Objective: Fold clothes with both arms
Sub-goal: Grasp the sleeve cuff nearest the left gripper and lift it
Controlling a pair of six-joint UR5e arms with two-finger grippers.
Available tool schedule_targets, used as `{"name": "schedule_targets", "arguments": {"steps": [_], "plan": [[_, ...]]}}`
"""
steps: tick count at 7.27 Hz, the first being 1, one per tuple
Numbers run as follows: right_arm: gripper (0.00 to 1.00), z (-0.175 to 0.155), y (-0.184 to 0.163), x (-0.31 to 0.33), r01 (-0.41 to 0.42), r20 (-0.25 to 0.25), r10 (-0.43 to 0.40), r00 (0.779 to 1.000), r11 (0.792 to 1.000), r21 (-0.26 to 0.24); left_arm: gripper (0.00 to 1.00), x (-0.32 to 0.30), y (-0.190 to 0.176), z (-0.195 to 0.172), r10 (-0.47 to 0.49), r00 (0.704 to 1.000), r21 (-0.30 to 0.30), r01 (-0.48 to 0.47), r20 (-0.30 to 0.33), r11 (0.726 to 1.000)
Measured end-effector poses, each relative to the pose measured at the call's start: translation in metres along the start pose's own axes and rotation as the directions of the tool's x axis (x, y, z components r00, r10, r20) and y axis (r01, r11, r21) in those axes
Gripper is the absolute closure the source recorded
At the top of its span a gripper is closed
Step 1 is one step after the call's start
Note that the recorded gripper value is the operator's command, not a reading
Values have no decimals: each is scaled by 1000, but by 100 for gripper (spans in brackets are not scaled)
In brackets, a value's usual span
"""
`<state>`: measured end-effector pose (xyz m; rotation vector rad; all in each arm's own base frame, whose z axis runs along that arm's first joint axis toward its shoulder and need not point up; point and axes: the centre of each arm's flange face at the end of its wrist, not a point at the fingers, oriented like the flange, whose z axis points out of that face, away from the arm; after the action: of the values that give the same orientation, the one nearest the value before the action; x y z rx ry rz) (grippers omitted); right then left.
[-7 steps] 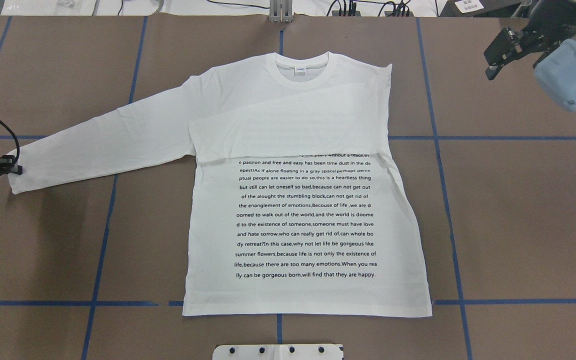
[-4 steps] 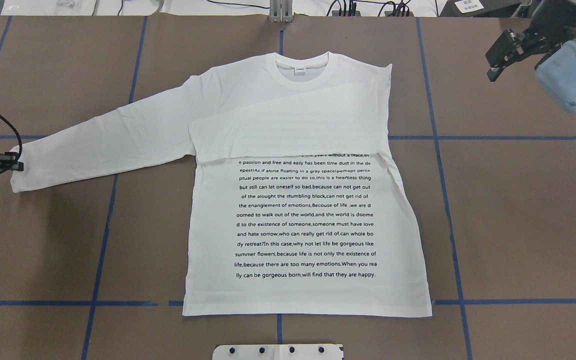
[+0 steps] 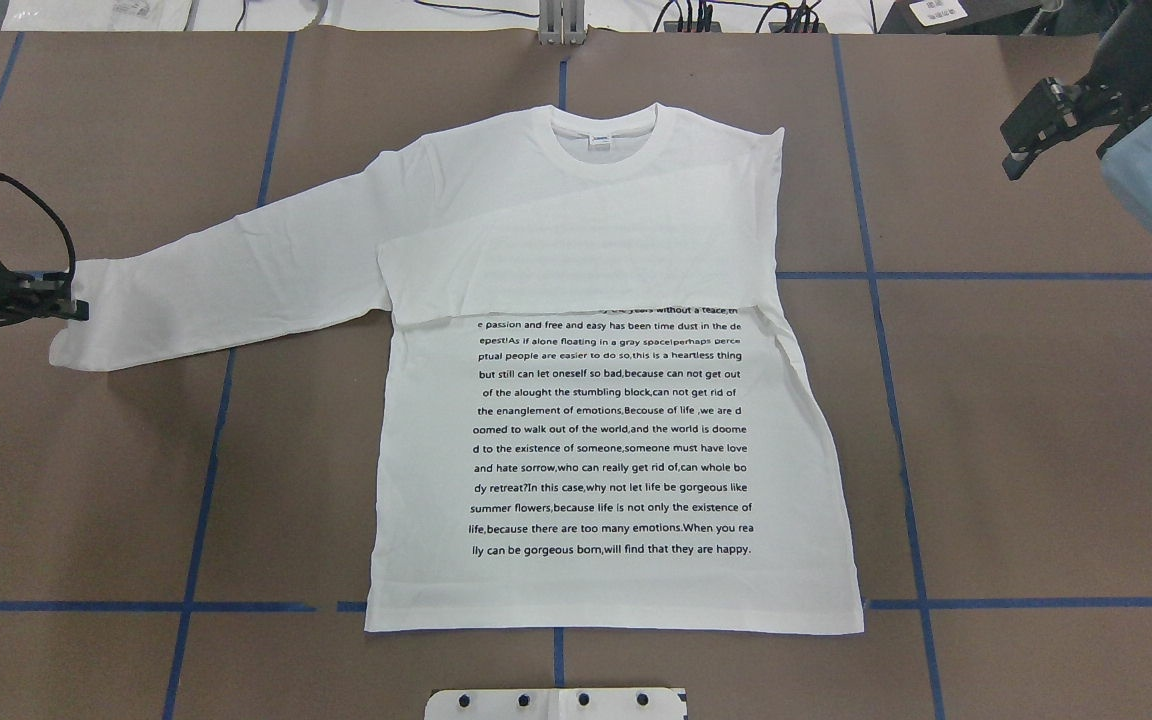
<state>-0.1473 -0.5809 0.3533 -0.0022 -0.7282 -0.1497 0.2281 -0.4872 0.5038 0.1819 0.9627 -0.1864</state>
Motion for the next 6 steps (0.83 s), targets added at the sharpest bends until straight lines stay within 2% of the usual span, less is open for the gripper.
{"name": "schedule_targets", "arguments": {"steps": [2, 4, 6], "plan": [[0, 19, 14, 26, -1, -25, 0, 1000, 1000, -23, 100, 108, -38, -12, -42, 999, -18, 42, -35, 999], [0, 35, 21, 44, 6, -35, -6, 999, 1000, 0, 100, 241, -67, -21, -101, 994, -55, 98, -45, 994], [0, 43, 25, 51, -7, -32, 8, 999, 1000, 13, 100, 356, -90, -28, -179, 980, -73, 173, -90, 982]]}}
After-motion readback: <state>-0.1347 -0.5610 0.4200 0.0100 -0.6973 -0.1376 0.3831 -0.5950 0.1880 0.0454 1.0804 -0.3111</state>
